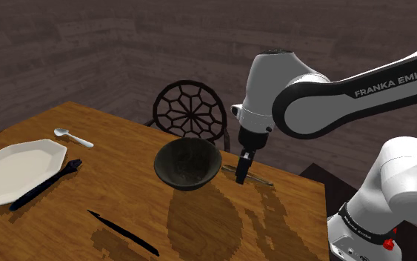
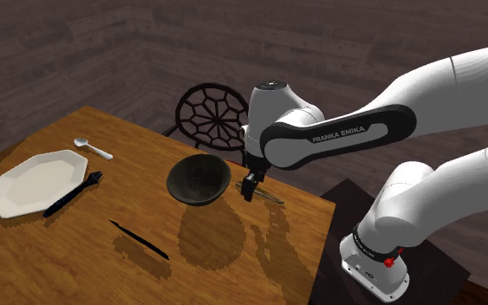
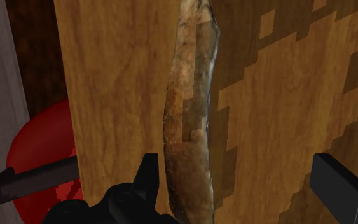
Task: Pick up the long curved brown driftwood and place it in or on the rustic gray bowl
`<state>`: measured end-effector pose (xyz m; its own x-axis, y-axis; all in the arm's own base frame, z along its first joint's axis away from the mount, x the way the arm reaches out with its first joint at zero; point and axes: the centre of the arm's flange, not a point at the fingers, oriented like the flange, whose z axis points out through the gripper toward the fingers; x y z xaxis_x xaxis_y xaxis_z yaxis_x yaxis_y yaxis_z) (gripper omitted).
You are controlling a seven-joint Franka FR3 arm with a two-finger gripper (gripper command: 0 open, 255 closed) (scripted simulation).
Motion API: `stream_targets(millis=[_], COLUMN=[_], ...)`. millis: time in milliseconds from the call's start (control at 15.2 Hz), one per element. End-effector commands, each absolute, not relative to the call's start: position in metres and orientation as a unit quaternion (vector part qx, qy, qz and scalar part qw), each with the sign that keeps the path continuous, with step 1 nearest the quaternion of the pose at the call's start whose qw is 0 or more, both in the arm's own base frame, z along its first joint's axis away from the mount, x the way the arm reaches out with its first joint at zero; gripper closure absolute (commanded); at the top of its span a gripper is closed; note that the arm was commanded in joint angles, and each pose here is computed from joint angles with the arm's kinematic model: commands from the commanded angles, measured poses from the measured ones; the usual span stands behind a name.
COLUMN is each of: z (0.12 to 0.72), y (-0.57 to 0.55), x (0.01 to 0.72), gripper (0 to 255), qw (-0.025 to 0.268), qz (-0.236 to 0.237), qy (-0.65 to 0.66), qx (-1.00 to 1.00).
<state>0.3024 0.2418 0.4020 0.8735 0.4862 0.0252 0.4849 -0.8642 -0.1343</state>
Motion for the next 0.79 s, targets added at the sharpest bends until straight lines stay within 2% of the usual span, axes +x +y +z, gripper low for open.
stream_targets(millis=[0, 66, 660, 726], z=[0.4019, 0.4019, 0.4018, 0.4018], y=[0.2418, 0.2418, 0.2418, 0.2418], x=[0.3024, 0.3024, 0.3024, 0.3024], gripper=[0, 255, 255, 0], qw=[0.068, 0.068, 0.068, 0.068], qz=[0.005, 0.005, 0.005, 0.005], qy=[-0.251, -0.251, -0.251, -0.251], qx=[-0.965, -0.965, -0.965, -0.965])
